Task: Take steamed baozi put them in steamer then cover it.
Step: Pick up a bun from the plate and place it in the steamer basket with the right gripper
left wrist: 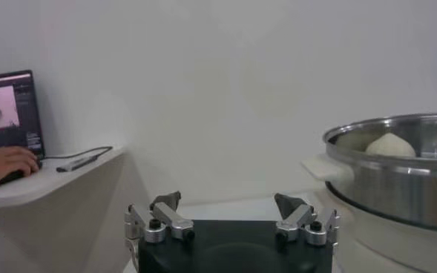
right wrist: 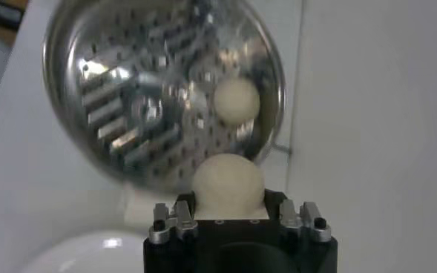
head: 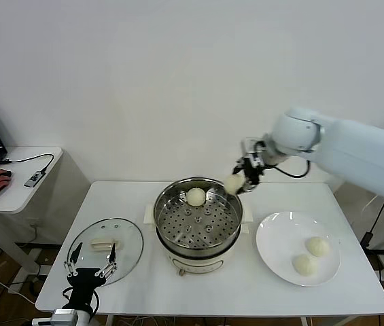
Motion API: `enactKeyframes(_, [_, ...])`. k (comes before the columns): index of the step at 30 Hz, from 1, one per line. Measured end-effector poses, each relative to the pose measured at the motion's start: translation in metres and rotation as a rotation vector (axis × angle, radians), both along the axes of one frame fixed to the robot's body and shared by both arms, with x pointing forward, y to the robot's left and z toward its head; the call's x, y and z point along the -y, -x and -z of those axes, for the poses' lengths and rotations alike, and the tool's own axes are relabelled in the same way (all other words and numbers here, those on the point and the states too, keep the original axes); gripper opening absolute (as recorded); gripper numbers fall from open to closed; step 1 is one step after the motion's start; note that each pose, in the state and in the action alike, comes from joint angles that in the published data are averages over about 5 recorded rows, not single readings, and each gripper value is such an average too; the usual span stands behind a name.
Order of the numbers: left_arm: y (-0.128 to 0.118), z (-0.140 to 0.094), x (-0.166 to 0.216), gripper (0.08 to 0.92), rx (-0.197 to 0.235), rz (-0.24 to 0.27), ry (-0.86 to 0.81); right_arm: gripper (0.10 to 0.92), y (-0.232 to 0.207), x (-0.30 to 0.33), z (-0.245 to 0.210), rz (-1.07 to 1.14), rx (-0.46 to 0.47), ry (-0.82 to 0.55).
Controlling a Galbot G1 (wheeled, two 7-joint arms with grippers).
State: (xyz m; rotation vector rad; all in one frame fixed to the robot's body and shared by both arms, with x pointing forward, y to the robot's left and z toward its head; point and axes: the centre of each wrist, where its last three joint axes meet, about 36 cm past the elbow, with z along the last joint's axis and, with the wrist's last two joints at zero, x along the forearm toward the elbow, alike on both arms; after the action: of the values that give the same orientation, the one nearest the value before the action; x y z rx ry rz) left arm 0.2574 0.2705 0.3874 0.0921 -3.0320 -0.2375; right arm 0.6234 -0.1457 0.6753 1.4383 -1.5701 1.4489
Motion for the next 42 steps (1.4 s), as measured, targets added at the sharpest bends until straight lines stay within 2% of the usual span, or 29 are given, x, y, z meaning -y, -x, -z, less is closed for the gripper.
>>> enactKeyframes(10, [0.0, -0.003, -0.001, 0.823, 0.011, -0.014, 0.006, 0.577, -0.002, -0.082, 0.046, -0.001, -0.077, 0.017])
enactKeyframes(20, [-0.001, -0.002, -0.003, 0.823, 0.012, -0.02, 0.008, 0.57, -0.001, -0.131, 0.09, 0.016, -0.121, 0.039])
enactKeyframes(42, [-0.002, 0.001, -0.003, 0.823, 0.011, -0.02, 0.013, 0.573, -0.009, -0.137, 0.104, 0.066, -0.114, 0.058])
